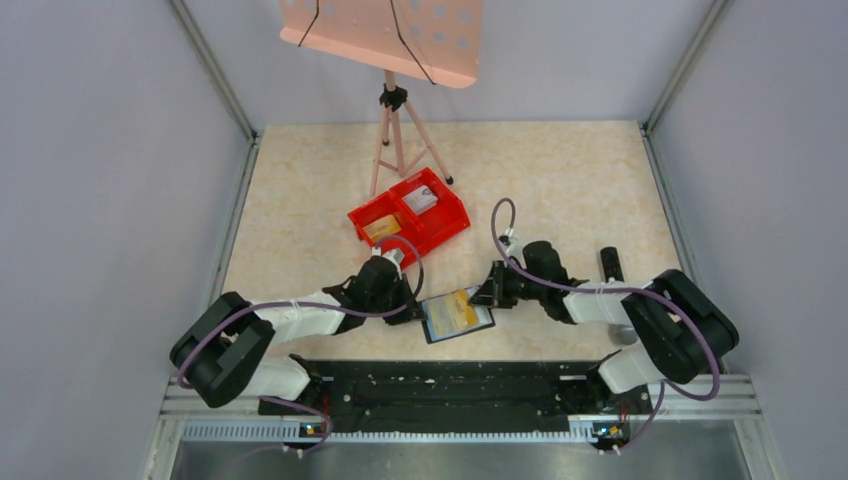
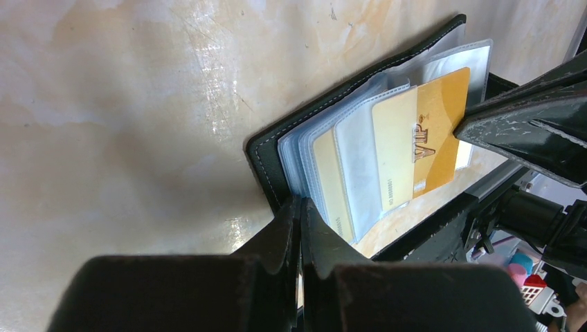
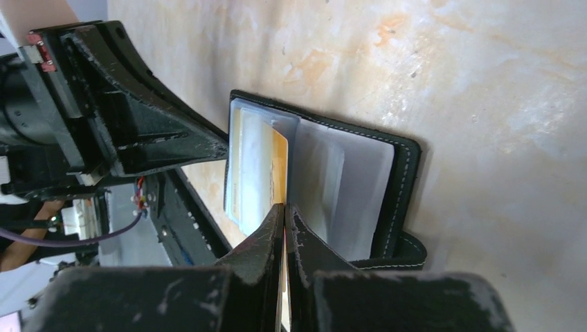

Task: Take the credit cards out of the card holder
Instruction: Remove the credit card from the card holder.

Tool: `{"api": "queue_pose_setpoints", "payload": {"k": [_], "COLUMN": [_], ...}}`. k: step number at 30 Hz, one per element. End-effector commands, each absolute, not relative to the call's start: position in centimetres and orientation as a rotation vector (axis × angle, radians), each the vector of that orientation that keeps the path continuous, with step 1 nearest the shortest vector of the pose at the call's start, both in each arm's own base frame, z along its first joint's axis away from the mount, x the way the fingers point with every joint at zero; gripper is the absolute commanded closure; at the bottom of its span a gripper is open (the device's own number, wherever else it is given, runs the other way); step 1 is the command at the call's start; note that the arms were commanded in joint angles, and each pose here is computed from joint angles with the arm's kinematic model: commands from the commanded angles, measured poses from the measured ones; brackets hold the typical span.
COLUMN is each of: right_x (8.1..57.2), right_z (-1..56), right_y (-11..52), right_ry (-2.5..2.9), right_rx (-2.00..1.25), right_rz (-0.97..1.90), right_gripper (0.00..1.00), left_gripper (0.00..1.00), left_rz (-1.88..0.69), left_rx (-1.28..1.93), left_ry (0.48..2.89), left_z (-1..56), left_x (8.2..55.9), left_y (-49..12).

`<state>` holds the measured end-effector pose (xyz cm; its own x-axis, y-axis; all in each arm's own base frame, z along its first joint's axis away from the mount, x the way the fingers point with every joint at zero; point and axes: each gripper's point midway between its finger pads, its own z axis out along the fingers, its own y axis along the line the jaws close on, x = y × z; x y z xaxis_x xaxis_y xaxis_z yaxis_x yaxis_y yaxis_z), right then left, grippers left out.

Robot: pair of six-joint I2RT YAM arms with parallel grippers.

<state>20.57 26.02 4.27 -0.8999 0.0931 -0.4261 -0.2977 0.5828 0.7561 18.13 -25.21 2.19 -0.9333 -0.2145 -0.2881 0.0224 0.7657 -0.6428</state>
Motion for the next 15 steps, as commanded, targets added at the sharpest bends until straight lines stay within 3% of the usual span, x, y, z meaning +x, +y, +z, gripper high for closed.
{"api": "queue_pose_setpoints", "payload": {"k": [1, 10, 15], "right_x": [20.4, 20.4, 20.6], "right_z": [5.5, 5.3, 4.9], "right_y": [26.7, 27.6, 28.1], "right_ry": [2.332, 2.325, 2.345], "right_rx": [-0.207, -0.159, -0.139], "right_rz": [1.353, 1.445, 1.431], "right_gripper": [1.00, 0.84, 0.82], "left_gripper": [0.96, 0.96, 0.96], "left_rz": [-0.851, -0.870, -0.881], "left_rx": [-0.154, -0.147, -0.142], "left_ry": [2.654, 2.655, 2.652], "left_z": [0.4, 0.6, 0.7], "left_x": [18.1, 18.1, 18.2], "left_y": [-24.2, -24.5, -24.7]}}
